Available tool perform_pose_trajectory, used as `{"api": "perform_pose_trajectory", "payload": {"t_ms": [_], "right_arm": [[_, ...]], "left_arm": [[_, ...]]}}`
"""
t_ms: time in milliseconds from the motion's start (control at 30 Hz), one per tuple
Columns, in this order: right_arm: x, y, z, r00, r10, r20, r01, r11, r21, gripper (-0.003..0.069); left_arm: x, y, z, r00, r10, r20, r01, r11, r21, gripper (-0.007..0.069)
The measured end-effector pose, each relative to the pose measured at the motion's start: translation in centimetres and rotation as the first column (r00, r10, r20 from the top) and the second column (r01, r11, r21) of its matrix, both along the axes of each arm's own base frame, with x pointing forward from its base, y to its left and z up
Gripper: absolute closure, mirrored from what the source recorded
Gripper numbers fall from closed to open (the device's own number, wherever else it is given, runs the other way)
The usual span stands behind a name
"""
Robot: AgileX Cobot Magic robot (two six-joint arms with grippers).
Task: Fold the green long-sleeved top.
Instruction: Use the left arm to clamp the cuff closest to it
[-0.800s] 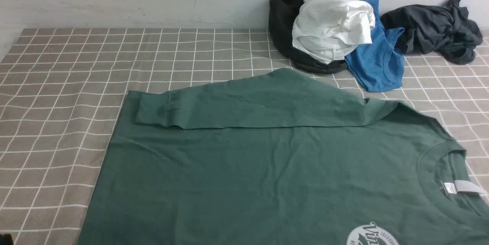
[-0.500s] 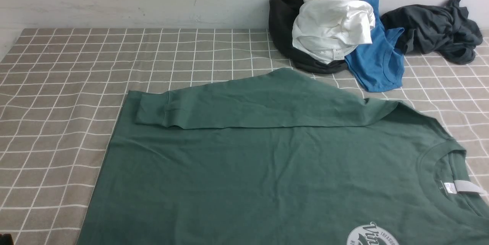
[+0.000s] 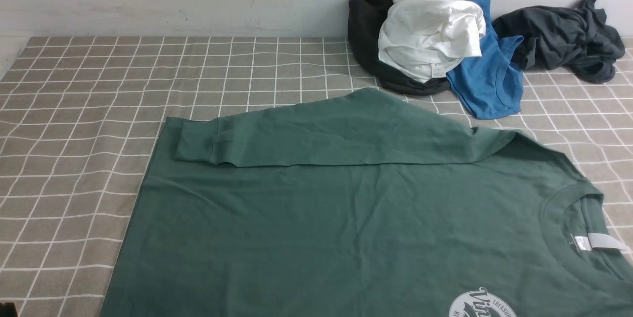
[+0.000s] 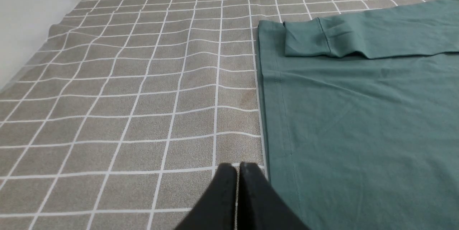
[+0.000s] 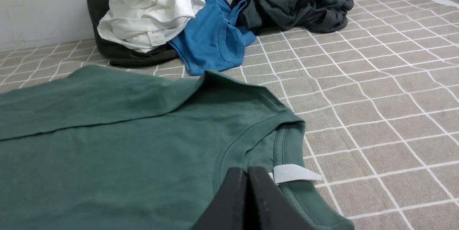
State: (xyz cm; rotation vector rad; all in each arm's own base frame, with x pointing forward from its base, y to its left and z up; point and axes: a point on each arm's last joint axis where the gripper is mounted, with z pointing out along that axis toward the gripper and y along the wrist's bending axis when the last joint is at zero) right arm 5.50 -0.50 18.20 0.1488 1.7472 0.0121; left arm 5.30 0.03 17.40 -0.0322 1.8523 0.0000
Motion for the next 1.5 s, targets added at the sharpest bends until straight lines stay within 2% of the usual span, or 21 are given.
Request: {"api": "perform_pose_trajectory", "payload": {"t_ms": [1000, 1200, 1267, 1300, 1333, 1367, 1400, 1433, 1500], "right_arm": [[0.0, 0.0, 0.0, 1.000, -0.004, 0.002, 0.004, 1.000, 0.022, 0.0673], [0.0, 0.0, 0.0, 1.000, -0.004, 0.002, 0.004, 1.000, 0.022, 0.0673], [0.0, 0.0, 0.0, 1.000, -0.004, 0.002, 0.004, 1.000, 0.022, 0.0673], [0.0, 0.0, 0.0, 1.000, -0.004, 0.002, 0.004, 1.000, 0.022, 0.0673], [0.0, 0.0, 0.0, 1.000, -0.004, 0.002, 0.004, 1.000, 0.028, 0.0673], [0.0, 0.0, 0.0, 1.000, -0.004, 0.002, 0.004, 1.000, 0.031, 0.0673], [0.0, 0.1, 0.0, 1.000, -0.003, 0.003, 0.003, 0.998, 0.062, 0.0673], [0.0, 0.2, 0.0, 1.000, -0.003, 0.004, 0.003, 0.994, 0.105, 0.0673], [0.0, 0.4, 0.0, 1.000, -0.004, 0.009, 0.001, 0.973, 0.232, 0.0673]], "left_arm": [[0.0, 0.0, 0.0, 1.000, 0.000, 0.003, 0.000, 1.000, 0.001, 0.0633], [0.1, -0.2, 0.2, 1.000, 0.000, 0.021, 0.002, 0.996, -0.090, 0.0633], [0.1, -0.4, 0.2, 1.000, 0.002, 0.027, 0.003, 0.986, -0.167, 0.0633], [0.1, -0.5, 0.2, 0.999, 0.004, 0.032, 0.003, 0.976, -0.220, 0.0633], [0.1, -0.8, 0.4, 0.999, 0.013, 0.046, 0.004, 0.940, -0.342, 0.0633], [0.1, -0.8, 0.5, 0.999, 0.017, 0.050, 0.002, 0.930, -0.367, 0.0633], [0.2, -1.0, 0.8, 0.997, 0.039, 0.068, 0.003, 0.844, -0.536, 0.0633], [0.2, -1.2, 1.0, 0.996, 0.055, 0.075, 0.006, 0.769, -0.640, 0.0633], [0.2, -1.4, 1.4, 0.994, 0.074, 0.077, 0.013, 0.637, -0.771, 0.0633]]}}
